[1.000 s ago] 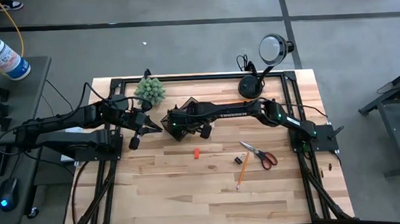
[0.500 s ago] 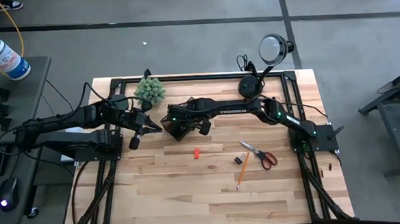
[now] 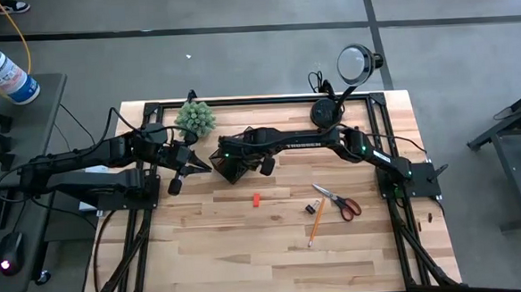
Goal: Pick and place office supplies into organizer
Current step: Put the black binder clip into the black desk organizer
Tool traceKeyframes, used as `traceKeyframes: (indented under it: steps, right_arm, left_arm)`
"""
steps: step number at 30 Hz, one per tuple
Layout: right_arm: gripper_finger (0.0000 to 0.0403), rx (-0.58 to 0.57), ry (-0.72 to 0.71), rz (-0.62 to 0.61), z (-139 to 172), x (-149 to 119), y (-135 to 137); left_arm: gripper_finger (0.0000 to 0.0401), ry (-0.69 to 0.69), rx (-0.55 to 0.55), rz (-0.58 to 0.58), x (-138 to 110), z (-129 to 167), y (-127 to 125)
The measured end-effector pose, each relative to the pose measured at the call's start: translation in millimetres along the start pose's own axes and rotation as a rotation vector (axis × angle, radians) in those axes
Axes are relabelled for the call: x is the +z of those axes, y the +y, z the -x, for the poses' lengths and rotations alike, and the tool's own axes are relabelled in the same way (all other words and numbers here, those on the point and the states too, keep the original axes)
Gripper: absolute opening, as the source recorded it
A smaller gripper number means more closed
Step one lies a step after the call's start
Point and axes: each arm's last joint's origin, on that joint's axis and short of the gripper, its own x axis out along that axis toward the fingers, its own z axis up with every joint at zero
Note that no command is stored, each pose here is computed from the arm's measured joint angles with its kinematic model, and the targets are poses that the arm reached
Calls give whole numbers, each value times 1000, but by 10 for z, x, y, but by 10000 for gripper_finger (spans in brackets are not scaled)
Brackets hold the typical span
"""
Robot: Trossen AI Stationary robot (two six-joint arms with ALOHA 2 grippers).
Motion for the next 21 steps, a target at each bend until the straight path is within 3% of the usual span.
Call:
traceKeyframes:
  steps: [5, 11, 17, 21]
  right_arm:
    - [106, -25, 23, 60, 160, -132, -22]
    - [83, -258, 13, 241, 519, -393, -285]
    - [48, -436, 117, 406, 753, -696, -616]
    - [20, -434, 132, 443, 828, -986, -758]
  left_arm:
    - [14, 3, -1, 1, -3, 0, -1]
    - [14, 3, -3, 1, -3, 0, -2]
    - [14, 0, -2, 0, -1, 1, -1]
    - [14, -3, -3, -1, 1, 0, -1]
